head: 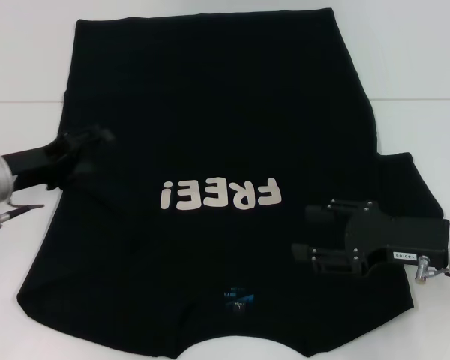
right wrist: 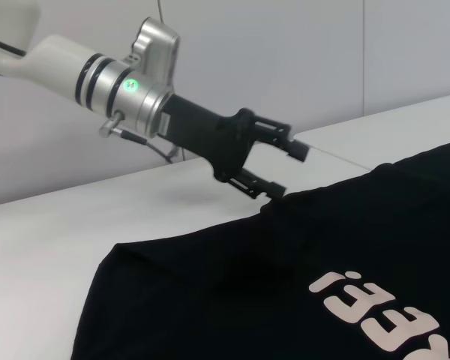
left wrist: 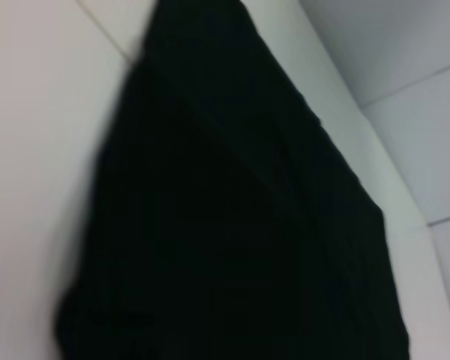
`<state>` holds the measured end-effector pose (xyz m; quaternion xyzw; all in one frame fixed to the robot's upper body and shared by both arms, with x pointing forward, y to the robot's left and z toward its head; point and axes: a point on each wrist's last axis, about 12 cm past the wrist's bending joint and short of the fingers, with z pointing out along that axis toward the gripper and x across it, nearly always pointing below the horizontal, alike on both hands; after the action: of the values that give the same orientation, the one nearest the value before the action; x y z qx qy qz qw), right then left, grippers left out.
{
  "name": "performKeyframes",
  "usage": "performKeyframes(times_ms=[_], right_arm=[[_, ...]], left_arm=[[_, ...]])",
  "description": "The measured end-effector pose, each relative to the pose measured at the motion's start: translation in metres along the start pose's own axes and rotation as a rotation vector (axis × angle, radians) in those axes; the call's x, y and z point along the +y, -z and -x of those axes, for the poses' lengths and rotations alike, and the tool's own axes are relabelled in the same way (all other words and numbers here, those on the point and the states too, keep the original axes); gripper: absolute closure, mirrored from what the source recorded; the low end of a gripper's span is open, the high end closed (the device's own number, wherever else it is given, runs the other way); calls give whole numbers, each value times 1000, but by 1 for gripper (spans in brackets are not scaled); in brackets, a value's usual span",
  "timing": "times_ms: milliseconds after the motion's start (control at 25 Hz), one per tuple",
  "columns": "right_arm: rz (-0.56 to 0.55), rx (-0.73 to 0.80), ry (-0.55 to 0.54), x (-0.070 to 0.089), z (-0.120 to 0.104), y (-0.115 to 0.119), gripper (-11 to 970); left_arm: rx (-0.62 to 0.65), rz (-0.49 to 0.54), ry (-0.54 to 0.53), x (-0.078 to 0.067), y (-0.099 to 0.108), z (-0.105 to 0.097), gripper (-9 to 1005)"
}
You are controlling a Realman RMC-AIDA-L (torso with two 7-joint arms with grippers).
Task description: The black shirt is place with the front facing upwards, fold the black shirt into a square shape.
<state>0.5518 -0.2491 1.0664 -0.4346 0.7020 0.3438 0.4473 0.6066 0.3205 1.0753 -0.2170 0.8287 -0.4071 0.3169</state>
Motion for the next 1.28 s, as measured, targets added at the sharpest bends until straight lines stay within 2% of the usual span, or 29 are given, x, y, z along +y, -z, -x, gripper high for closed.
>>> performKeyframes(times_ms=[160,280,360,680,800,1000,1160,1280], right_arm=[[-3,0,0,0,0,0,193],[-11,-11,3,-2,3,-1,193],[-18,-24,3,-3,5,-1,193],[-121,-84,-25,-15,10,0,193],[-161,-100,-45,-18,9,1,193],[-247,-115,-92,-25,3,5,193],[-325,-161,-189,-31,-1,22,193],[-394,-191,-292,-39,-3,47,193]], left_arm=[[29,-78,-52,-13,-4,-4,149],[66,-183,-220,-24,-1,-10,150],[79,-222,-319,-25,3,-13,151],[105,-324,-564,-17,17,-36,152],[59,-360,-678,-14,26,-41,152],[-57,-419,-936,-11,44,-50,153],[-120,-476,-1088,-4,59,-61,153],[-124,-493,-1126,1,67,-67,153]])
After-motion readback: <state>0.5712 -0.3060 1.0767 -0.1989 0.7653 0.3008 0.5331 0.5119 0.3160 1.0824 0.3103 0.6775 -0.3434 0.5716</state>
